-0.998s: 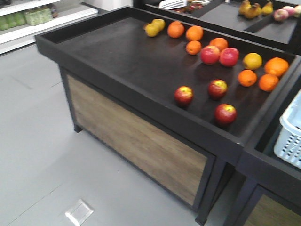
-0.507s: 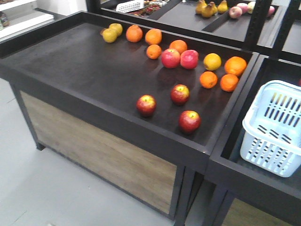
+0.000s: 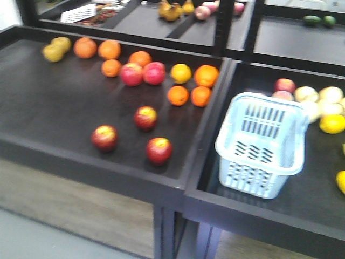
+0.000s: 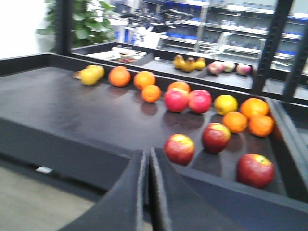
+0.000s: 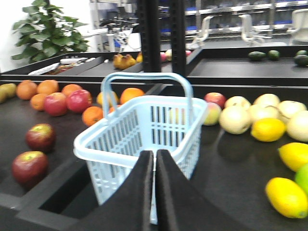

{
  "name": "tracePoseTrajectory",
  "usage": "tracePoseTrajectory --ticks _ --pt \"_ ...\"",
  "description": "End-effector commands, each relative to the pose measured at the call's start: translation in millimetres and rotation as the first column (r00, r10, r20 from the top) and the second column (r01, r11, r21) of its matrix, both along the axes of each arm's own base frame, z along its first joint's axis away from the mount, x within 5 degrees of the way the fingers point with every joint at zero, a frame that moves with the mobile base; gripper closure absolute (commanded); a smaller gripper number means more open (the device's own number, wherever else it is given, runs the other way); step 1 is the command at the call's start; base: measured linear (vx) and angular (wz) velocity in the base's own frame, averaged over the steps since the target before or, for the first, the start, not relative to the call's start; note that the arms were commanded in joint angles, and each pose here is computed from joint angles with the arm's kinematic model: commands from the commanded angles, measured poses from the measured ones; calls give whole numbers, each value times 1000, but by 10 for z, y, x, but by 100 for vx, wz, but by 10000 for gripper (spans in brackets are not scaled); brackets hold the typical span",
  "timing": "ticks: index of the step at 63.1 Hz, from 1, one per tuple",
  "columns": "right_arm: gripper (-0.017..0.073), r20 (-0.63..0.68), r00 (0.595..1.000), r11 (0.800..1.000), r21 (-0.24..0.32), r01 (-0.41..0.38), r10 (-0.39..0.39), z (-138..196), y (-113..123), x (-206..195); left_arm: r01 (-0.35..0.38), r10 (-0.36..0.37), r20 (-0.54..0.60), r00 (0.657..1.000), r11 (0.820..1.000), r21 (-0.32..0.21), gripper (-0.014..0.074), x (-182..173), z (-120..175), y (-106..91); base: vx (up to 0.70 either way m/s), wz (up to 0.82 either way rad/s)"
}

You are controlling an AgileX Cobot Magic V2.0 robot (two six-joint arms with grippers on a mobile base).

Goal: Pick three apples into basket with both arms
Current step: 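Turn the base and approach the table holding the light-blue basket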

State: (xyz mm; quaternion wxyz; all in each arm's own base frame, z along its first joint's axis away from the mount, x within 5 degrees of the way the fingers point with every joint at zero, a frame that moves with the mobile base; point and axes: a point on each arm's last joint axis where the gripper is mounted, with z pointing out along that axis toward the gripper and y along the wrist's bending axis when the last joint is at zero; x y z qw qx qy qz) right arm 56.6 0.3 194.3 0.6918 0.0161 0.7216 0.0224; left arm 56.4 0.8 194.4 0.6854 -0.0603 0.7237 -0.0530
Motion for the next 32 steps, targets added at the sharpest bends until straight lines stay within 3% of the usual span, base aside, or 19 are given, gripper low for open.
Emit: tracePoseTrajectory --ticks 1,32 --pt "564 77 997 1000 -15 3 -1 29 1 -4 7 -7 75 997 1000 -1 600 -7 40 -6 11 -43" --pt "564 77 997 1000 -15 3 -1 29 1 -4 7 -7 75 997 1000 -1 600 -7 40 -6 10 -28"
